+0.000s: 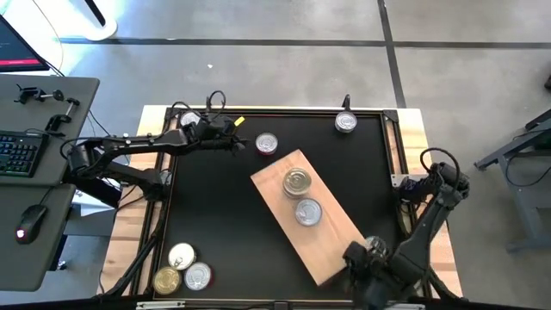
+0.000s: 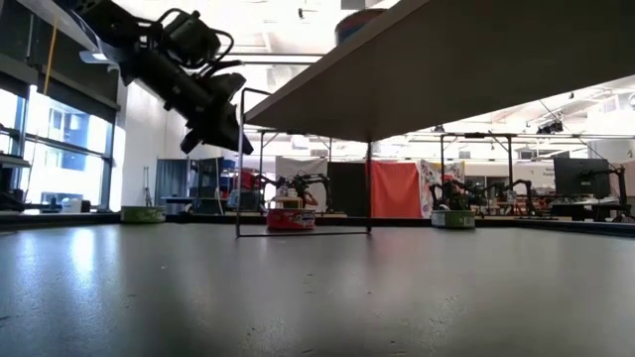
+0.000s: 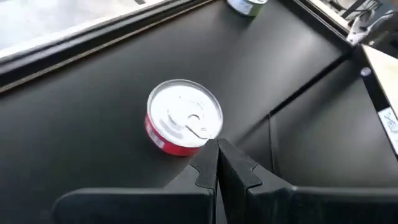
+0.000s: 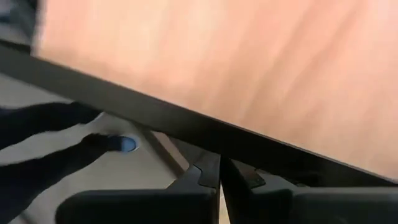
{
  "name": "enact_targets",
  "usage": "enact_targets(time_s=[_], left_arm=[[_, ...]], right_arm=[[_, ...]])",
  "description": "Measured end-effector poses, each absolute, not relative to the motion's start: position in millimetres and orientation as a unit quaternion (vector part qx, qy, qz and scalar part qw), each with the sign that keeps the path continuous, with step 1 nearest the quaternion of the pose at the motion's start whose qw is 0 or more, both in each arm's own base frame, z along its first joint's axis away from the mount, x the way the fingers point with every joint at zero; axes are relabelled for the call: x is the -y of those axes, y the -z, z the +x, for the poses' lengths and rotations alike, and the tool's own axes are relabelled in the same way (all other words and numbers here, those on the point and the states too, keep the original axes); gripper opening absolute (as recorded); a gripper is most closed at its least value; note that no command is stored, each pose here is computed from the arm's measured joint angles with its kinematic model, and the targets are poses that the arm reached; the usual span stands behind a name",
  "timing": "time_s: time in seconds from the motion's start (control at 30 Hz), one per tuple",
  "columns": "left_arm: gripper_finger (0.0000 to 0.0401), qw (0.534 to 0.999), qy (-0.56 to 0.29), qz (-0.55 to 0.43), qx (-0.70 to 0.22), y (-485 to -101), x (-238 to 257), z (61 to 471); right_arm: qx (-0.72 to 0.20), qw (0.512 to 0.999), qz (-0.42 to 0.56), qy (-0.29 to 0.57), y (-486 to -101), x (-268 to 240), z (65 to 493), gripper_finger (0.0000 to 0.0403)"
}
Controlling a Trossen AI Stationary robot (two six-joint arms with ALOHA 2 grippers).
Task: Stack canned seafood by type on shelf
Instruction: Stack the red tuna can on top of the red tuna can on the shelf
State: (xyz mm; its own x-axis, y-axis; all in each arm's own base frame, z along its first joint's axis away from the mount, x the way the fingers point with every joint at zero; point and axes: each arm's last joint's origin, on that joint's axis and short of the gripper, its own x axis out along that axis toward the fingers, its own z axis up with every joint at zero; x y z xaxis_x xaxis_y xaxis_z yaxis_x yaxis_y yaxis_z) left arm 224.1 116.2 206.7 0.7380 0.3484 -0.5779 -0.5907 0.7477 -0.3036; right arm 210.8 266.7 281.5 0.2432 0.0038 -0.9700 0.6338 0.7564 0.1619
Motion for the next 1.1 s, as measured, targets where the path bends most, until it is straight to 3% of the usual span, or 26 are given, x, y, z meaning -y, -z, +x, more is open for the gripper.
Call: enact_targets(time_s=[0.37,0.6,1.1], left_arm=[[0.0,0.912,-0.241,-0.201,-0.264,-202,-128,222],[0.0,0.915,-0.19,-0.242,-0.261,-187,-132,236],[0.0,0.927,-0.178,-0.266,-0.194,-178,-130,261]], right_arm=[[-0.565,0.711,0.268,0.321,-303,-202,227,0.0],[-0.565,0.688,0.261,0.373,-317,-166,227,0.0],[-0.516,0.735,0.26,0.355,-346,-125,224,0.0]])
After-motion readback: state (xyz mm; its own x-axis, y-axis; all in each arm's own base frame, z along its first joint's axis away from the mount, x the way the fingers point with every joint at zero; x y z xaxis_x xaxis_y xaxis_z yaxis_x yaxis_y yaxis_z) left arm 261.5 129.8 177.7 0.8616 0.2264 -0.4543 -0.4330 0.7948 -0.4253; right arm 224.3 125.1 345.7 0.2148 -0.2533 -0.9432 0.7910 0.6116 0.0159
